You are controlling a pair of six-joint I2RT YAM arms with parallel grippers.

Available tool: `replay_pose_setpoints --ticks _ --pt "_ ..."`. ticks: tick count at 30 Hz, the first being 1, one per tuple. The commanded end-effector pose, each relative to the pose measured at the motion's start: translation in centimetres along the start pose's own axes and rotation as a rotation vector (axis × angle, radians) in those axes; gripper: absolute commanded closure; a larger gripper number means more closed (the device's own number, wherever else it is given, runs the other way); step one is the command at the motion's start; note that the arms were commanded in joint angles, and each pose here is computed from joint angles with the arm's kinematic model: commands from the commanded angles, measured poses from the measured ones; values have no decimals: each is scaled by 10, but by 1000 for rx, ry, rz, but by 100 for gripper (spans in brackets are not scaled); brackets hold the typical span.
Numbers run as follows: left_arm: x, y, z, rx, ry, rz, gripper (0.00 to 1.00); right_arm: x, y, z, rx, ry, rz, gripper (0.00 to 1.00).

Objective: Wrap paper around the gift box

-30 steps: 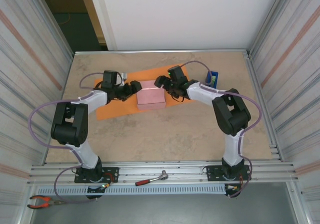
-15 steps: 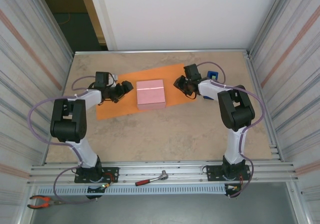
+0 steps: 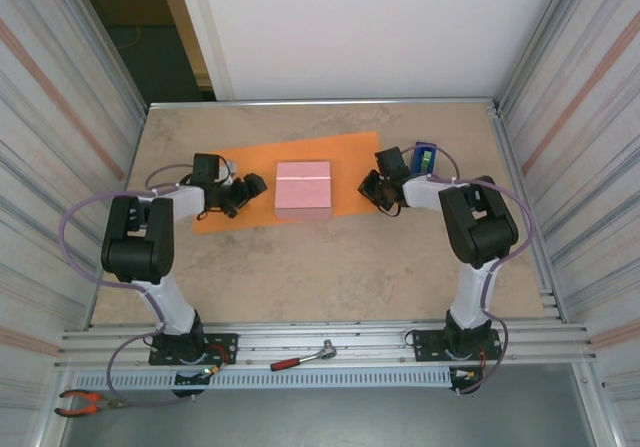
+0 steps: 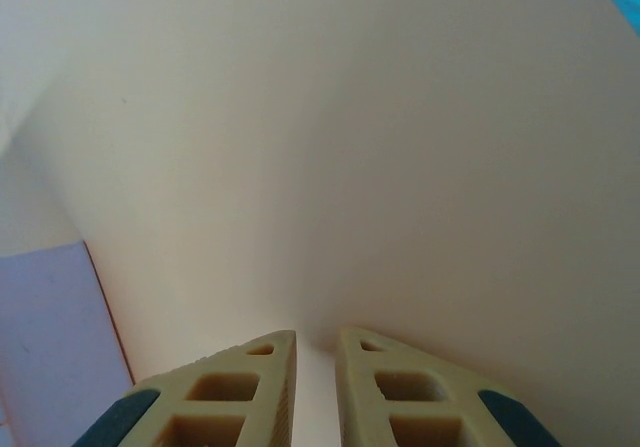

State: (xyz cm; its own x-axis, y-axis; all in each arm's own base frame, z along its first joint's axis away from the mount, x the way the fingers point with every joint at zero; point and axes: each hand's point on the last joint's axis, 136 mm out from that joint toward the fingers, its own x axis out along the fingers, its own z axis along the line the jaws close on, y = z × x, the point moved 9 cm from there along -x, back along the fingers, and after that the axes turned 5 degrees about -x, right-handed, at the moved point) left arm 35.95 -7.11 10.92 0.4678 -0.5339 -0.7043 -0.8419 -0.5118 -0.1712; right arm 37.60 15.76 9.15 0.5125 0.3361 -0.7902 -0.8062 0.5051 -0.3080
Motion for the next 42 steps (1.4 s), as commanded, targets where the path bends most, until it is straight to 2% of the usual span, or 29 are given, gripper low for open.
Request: replay_pose_setpoints --ticks 1,15,18,22,26,29,35,42 --pt "-1 9 11 -54 -19 1 19 -4 28 -42 75 163 69 81" --pt "-20 62 34 -126 28 19 19 -56 85 -97 118 250 63 81" --pt "-27 65 29 -107 51 18 19 -66 87 -91 85 189 66 78" --pt "-45 58 8 -16 84 2 18 -87 79 -56 -45 89 59 68" --pt "-57 53 -19 103 130 14 16 -108 72 -16 -174 20 56 37" --pt "-58 55 -36 182 156 61 16 -113 73 9 -230 -45 67 24" --pt "-47 68 -60 305 160 156 18 -102 78 33 -263 -98 105 19" --pt "-33 75 -69 333 156 214 18 -87 87 41 -265 -111 146 19"
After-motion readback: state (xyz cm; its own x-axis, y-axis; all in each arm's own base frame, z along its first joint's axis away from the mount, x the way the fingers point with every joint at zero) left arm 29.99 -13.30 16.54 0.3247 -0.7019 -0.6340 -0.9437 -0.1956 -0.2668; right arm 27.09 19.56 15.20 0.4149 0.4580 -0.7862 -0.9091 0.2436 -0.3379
